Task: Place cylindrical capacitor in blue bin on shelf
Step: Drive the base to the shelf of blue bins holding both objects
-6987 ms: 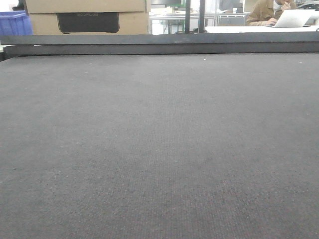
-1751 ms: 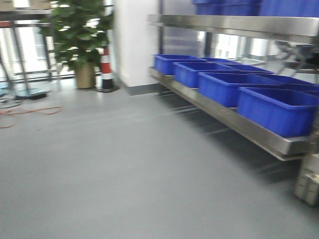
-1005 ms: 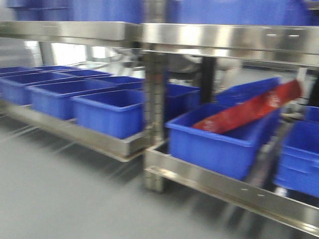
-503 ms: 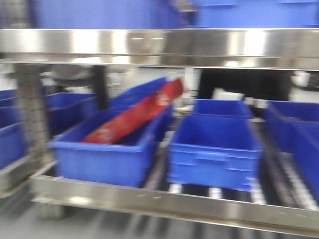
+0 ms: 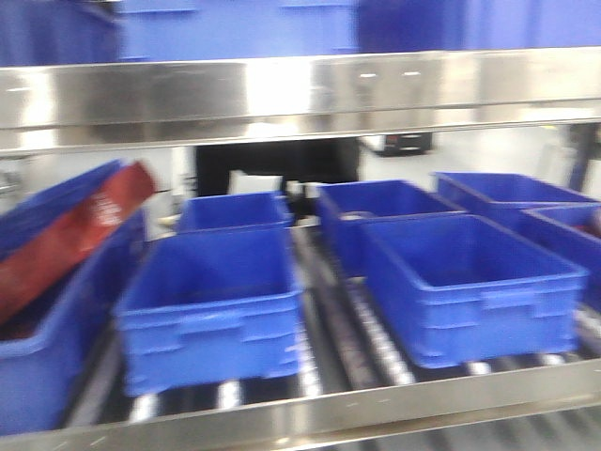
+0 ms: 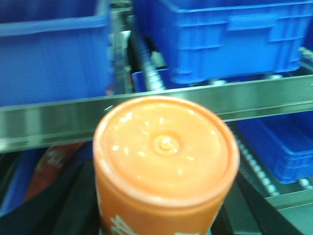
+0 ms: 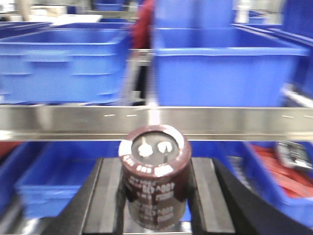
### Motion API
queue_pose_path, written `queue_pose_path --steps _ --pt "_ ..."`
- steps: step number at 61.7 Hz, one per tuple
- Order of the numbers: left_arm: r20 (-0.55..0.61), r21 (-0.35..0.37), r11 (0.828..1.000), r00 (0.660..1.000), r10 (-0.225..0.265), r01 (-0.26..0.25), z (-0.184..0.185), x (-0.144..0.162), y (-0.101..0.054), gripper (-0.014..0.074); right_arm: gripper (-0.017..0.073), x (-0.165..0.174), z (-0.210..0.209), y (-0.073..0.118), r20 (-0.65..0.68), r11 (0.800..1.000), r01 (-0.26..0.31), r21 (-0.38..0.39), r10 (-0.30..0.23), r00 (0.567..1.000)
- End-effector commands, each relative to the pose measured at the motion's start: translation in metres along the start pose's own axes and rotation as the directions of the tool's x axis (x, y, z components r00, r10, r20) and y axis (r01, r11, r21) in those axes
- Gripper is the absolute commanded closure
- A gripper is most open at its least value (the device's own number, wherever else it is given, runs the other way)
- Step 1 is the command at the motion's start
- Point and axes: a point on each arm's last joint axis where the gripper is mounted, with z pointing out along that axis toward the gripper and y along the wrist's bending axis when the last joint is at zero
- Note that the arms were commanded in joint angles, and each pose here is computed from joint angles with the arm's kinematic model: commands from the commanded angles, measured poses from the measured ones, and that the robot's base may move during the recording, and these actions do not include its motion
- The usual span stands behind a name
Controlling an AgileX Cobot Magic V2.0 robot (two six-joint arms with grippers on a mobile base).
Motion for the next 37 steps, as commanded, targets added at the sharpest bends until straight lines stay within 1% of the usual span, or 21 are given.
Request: queue_pose_path --steps 1,37 --pt "0.019 0.008 1.0 1.0 -0.004 0.004 -0.001 -0.0013 -0.0006 0.0704 0.0712 -0.0037 -0.001 -0.0004 0.036 1.0 0.01 0.005 -0.01 0.999" --pt "0.02 0.004 1.0 1.0 0.001 -0.001 -0.001 -0.0014 -0.0002 0.0704 0.0712 -0.0037 -0.001 -0.0004 0.036 1.0 0.01 0.005 -0.01 0.999"
